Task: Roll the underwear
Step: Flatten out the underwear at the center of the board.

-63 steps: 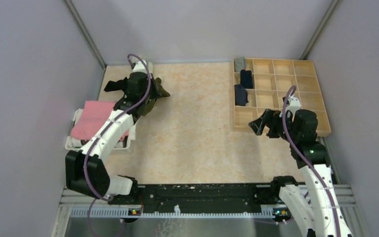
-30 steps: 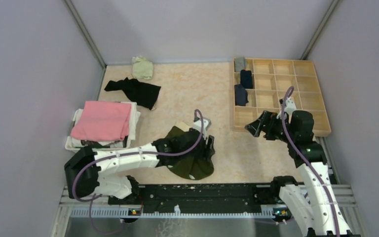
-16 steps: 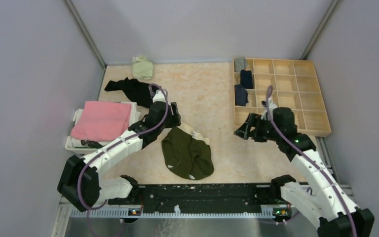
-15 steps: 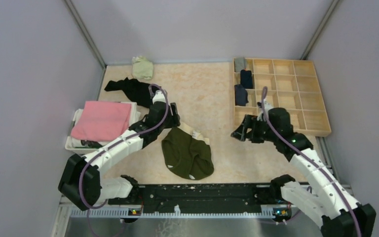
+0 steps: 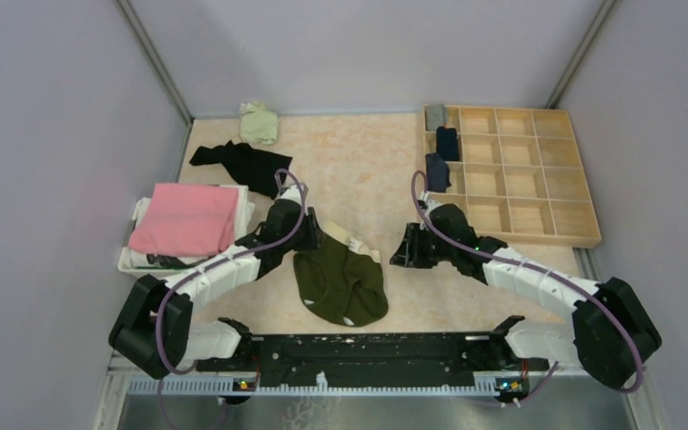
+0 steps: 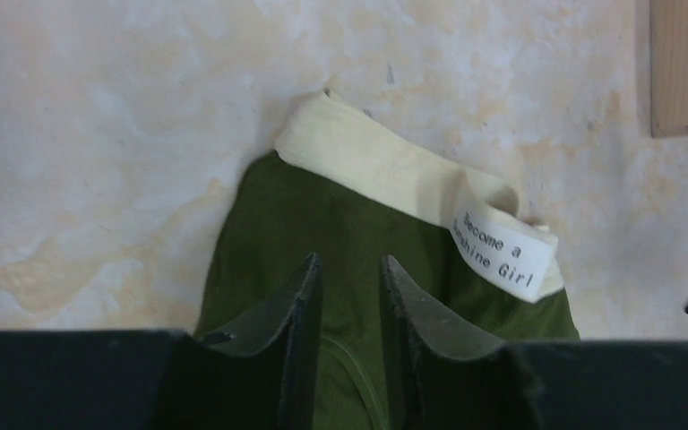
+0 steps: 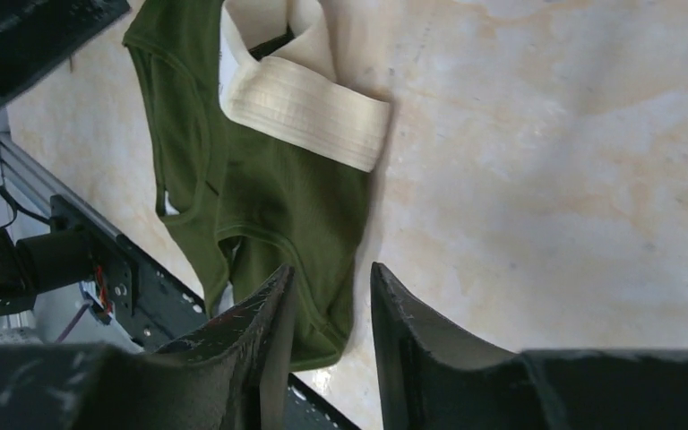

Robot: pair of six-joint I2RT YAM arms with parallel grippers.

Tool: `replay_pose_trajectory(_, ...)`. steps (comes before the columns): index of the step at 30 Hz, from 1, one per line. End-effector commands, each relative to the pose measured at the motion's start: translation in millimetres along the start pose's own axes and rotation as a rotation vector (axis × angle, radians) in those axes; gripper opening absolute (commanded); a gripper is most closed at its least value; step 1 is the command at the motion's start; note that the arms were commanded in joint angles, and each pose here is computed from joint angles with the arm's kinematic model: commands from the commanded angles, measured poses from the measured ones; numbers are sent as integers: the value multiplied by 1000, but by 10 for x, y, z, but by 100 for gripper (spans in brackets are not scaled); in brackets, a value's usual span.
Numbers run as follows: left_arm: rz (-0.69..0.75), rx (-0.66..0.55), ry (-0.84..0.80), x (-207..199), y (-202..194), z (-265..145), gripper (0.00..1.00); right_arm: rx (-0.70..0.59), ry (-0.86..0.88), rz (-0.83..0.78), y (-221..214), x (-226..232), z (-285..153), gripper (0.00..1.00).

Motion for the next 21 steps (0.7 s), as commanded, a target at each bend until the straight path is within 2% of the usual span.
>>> replay_pose_trajectory(1, 0, -6, -186, -168, -154, -55, 30, -50, 146, -46, 143, 315, 223, 32)
replay_pose_trajectory(3, -10, 17, -177, -130, -251, -45, 24, -51, 147, -52, 186, 339, 329, 27)
replay_pose_trajectory(8, -34, 62, -140, -40, -428, 6, 18, -39, 96, -59, 247, 295, 611, 17)
replay_pose_trajectory(9, -49, 97, -85, 45, -524, 28, 12, -15, 97, -66, 248, 301, 771, 11)
replay_pose_trajectory(17, -72, 128, -38, 138, -659, 12, 10, 10, 101, -78, 222, 336, 948, 8)
replay_pose_trajectory(21, -85, 139, -18, 164, -691, 8, 11, 26, 9, -81, 171, 174, 1046, 6)
Point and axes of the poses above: each gripper's point midway between its finger pads, its own z axis out along the fingers, its own x axis along the line the jaws close on, y = z × x, the point moved 5 cm from there along -z, back along the fingers, and after that the axes turned 4 degrees about z, right-handed, at the moved point
